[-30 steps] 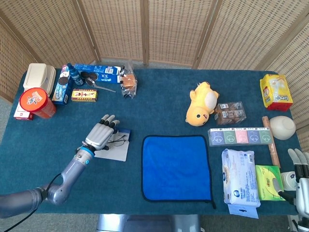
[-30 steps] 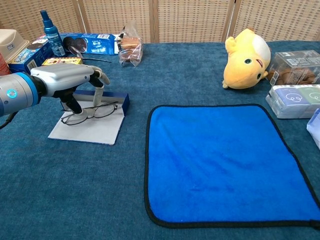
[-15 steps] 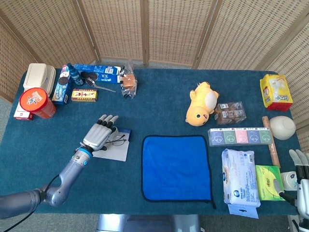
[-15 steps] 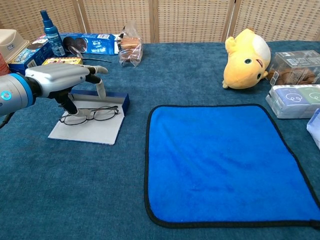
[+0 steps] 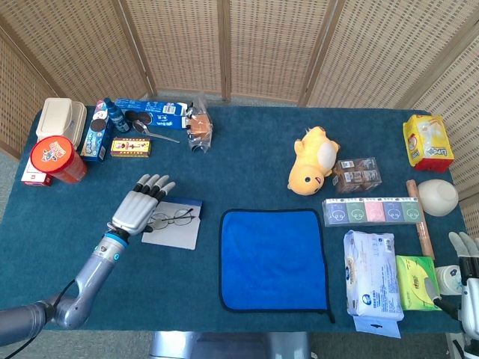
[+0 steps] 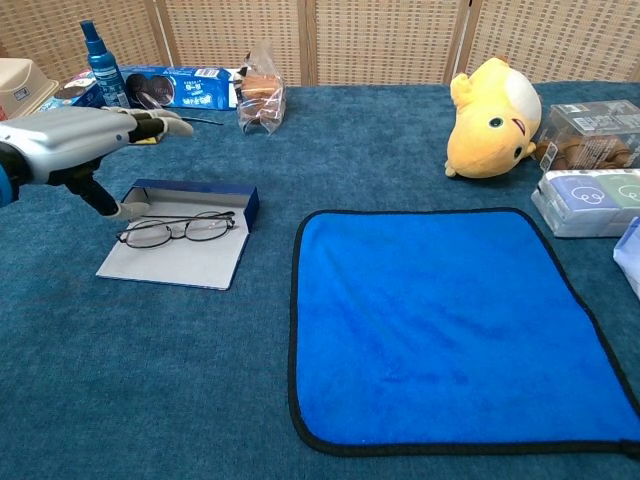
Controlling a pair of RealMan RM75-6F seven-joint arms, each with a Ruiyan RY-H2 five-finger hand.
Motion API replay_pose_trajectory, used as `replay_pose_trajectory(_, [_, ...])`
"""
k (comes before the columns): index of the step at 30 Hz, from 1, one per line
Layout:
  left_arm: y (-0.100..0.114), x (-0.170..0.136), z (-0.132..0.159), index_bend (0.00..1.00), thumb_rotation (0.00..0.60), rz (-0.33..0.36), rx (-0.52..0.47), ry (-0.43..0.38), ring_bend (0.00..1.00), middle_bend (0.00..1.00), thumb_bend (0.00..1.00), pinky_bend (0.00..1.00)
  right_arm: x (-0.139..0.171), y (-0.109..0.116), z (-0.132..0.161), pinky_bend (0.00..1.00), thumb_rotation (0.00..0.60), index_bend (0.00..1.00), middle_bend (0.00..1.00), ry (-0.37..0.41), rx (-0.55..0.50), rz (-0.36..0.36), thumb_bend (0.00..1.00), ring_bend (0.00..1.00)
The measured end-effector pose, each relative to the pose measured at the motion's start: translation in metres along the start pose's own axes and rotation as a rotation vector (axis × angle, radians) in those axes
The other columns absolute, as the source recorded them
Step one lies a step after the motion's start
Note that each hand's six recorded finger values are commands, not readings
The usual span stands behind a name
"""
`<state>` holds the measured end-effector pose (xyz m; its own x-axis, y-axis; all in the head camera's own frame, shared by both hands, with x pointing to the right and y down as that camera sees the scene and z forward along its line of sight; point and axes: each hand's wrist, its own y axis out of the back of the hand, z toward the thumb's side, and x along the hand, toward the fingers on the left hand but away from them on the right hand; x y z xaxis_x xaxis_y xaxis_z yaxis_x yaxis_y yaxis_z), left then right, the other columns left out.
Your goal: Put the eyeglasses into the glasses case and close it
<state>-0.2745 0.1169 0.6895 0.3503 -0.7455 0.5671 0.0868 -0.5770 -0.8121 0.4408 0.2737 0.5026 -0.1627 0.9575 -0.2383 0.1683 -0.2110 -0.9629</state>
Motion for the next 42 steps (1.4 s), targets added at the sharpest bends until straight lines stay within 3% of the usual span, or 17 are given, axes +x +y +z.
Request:
replay_pose_trajectory(13, [-0.012, 0.026, -0.005, 0.0, 0.6, -0.041, 0.004, 0.027, 0.0, 0.0, 0.29, 0.0, 0.002, 0.001, -0.001, 0.08, 0.598, 0.09, 0.09, -0.011, 0.008, -0.003, 0.28, 0.0])
replay_pose_trajectory(23, [-0.024, 0.024, -0.004, 0.0, 0.6, -0.056, -0.009, 0.034, 0.0, 0.0, 0.29, 0.0, 0.003, 0.002, -0.002, 0.08, 0.6, 0.09, 0.09, -0.013, 0.004, -0.004, 0.28, 0.0])
replay_pose_trajectory(33, [-0.005, 0.019, 0.004, 0.0, 0.6, 0.012, -0.073, 0.003, 0.0, 0.0, 0.29, 0.0, 0.006, 0.005, -0.001, 0.08, 0.6, 0.09, 0.09, -0.01, 0.003, -0.013, 0.28, 0.0])
replay_pose_trajectory(42, [-0.007, -0.004, 0.014, 0.0, 0.6, -0.033, -0.081, -0.059, 0.0, 0.0, 0.28, 0.0, 0.006, 0.005, 0.002, 0.08, 0.6, 0.09, 0.09, -0.002, 0.004, -0.014, 0.28, 0.0])
